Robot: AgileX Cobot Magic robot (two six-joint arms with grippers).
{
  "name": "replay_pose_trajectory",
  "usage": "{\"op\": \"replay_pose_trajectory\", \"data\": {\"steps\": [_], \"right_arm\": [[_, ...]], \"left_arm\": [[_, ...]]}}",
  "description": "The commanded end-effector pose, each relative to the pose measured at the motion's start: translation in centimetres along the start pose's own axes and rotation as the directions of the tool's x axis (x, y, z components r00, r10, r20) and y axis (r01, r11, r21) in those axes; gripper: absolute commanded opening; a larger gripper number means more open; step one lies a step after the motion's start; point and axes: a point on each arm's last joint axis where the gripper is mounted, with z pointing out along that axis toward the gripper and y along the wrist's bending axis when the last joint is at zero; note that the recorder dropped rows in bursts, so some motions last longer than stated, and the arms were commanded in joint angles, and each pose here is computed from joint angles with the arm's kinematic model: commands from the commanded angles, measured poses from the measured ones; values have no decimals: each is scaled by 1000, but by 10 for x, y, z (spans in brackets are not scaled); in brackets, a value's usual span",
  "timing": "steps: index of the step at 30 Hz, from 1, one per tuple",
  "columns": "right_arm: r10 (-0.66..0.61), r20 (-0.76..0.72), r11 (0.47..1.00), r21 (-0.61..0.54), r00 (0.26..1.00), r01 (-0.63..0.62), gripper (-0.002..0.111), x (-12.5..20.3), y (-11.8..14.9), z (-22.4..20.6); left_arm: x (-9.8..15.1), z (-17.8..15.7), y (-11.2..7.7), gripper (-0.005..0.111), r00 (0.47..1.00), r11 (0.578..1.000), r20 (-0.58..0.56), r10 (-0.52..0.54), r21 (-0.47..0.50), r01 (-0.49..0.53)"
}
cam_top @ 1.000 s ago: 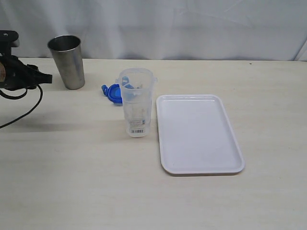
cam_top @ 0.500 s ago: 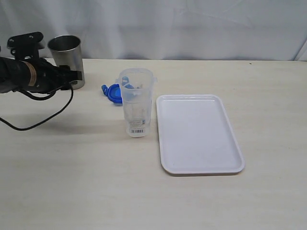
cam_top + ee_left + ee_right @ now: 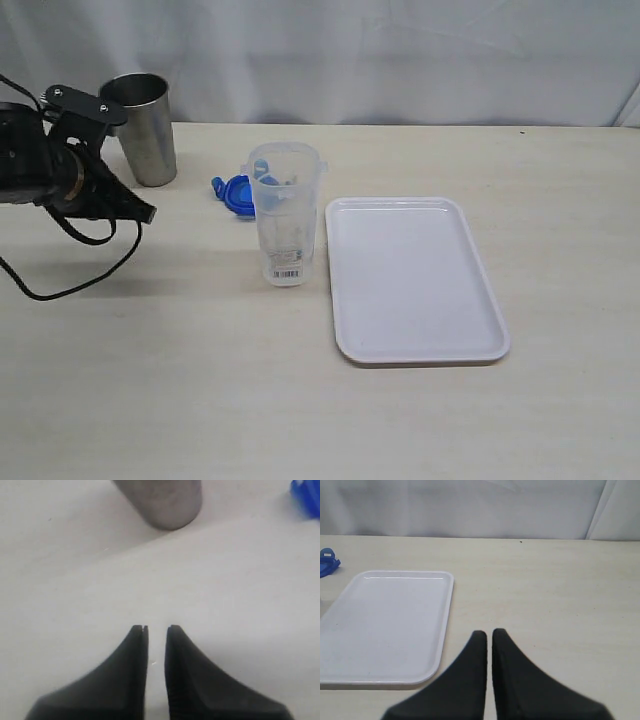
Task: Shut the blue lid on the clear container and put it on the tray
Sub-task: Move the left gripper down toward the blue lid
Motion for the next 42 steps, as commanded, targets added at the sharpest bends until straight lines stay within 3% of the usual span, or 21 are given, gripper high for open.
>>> {"op": "replay_pose_trajectory", "data": {"steps": [1, 6, 11, 14, 16, 28, 32, 34, 36, 38, 42], "right_arm": [[-10, 12, 1000, -1, 1000, 10, 5, 0, 0, 0], [-10, 12, 1000, -1, 1000, 10, 5, 0, 0, 0], [-10, 12, 1000, -1, 1000, 10, 5, 0, 0, 0], [-10, 12, 1000, -1, 1000, 10, 5, 0, 0, 0], [-10, 12, 1000, -1, 1000, 10, 5, 0, 0, 0], [-10, 12, 1000, -1, 1000, 10, 5, 0, 0, 0], [-10, 12, 1000, -1, 1000, 10, 5, 0, 0, 0], [-10, 12, 1000, -1, 1000, 10, 5, 0, 0, 0], [-10, 12, 1000, -1, 1000, 10, 5, 0, 0, 0], [-10, 12, 1000, -1, 1000, 10, 5, 0, 0, 0], [-10, 12, 1000, -1, 1000, 10, 5, 0, 0, 0]], "left_arm": [[0, -6, 5, 15, 990, 999, -139, 22, -22, -25], [-14, -17, -11, 29, 974, 977, -221, 40, 213, 8], [-24, -23, -33, 38, 976, 885, -201, -85, 435, 167], [-26, -19, -42, 41, 971, 838, -199, -132, 501, 217], [-27, -15, -44, 40, 965, 830, -197, -171, 499, 249], [-31, 20, -49, 40, 970, 893, -25, -243, 385, 234], [-31, 24, -56, 40, 993, 923, 47, -111, 374, 86], [-30, 25, -61, 40, 997, 924, 71, -12, 382, -16], [-33, 26, -62, 40, 996, 921, 85, 25, 386, -56], [-42, 25, -58, 40, 994, 919, 82, -69, 393, 31], [-52, 22, -57, 40, 988, 916, 101, -116, 396, 67]]}}
